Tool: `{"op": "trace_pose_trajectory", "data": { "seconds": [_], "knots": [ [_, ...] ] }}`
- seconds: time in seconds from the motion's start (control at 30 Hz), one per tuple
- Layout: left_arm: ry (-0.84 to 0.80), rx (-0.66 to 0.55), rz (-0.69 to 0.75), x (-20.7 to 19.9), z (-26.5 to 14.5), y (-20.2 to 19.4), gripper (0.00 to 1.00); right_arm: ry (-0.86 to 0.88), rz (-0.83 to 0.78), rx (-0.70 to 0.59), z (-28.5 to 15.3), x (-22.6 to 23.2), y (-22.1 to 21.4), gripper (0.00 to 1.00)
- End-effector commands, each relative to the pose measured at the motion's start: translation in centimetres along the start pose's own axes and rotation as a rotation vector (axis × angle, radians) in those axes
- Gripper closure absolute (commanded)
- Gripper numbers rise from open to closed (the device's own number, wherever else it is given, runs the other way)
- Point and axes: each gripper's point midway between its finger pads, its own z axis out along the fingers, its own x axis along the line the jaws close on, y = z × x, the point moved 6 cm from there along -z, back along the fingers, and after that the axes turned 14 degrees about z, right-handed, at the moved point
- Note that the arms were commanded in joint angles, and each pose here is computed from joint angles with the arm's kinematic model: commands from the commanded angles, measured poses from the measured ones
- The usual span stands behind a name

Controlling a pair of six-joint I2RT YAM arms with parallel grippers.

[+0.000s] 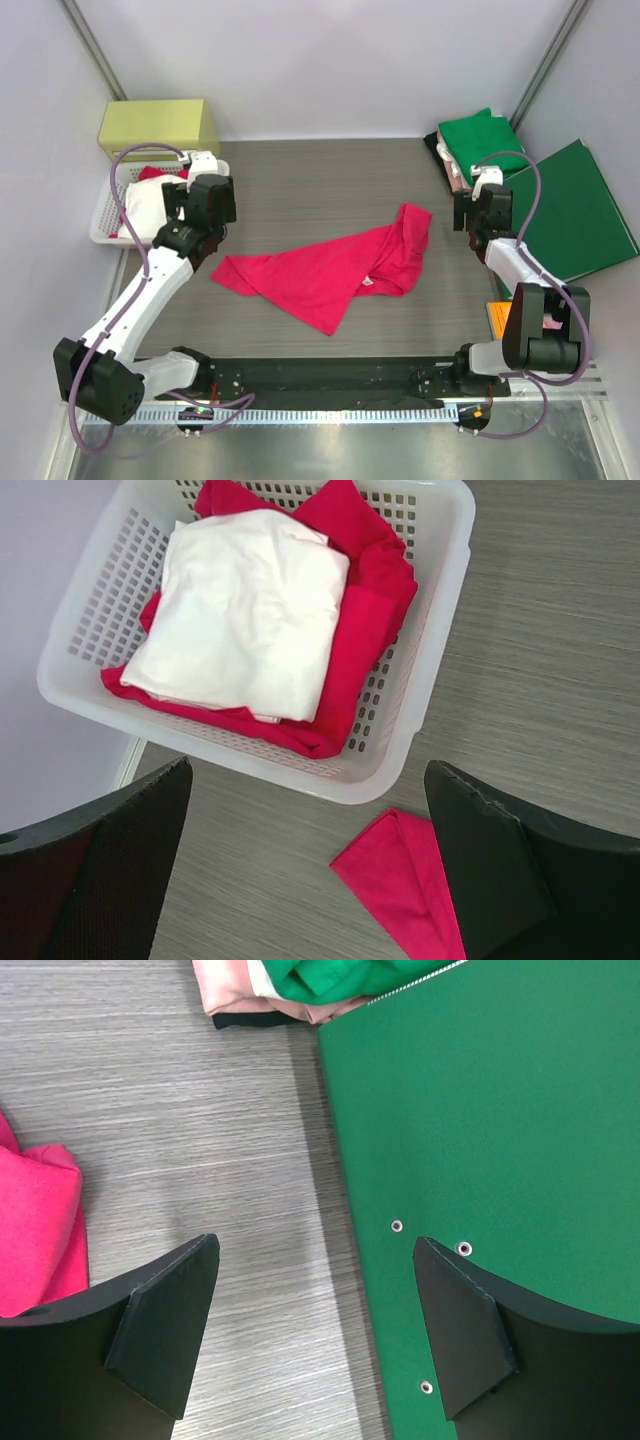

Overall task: Fold and stack the t-shirts
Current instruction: Flatten out the tshirt

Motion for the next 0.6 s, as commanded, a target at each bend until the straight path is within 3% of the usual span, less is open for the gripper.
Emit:
{"op": "trace_pose_trajectory", "data": {
  "seconds": [0.0, 0.2, 0.47, 0.53, 0.57],
  "knots": [
    [0.058, -0.083, -0.04, 0.9, -0.3, 1.6, 0.0, -0.004, 0.004, -0.053, 0.0, -0.1, 1.8, 0.16],
    [-0.032, -0.152, -0.095, 0.6, -1.2, 2.1, 0.0, 0.007, 0.005, -0.038, 0.1, 0.1, 1.6, 0.16],
    [-0.051, -0.098, -0.047, -0.2, -0.6, 1.6, 0.0, 0.012, 0.009, -0.047, 0.0, 0.1, 1.8, 0.16],
    [-0.131, -0.113, 0.045, -0.8, -0.7, 1.3, 0.0, 0.015, 0.005, -0.042, 0.1, 0.1, 1.7, 0.16],
    [-0.266, -0.164, 0.07, -1.9, -1.4, 1.6, 0.0, 0.017, 0.004, -0.044, 0.1, 0.1, 1.7, 0.16]
  ]
}}
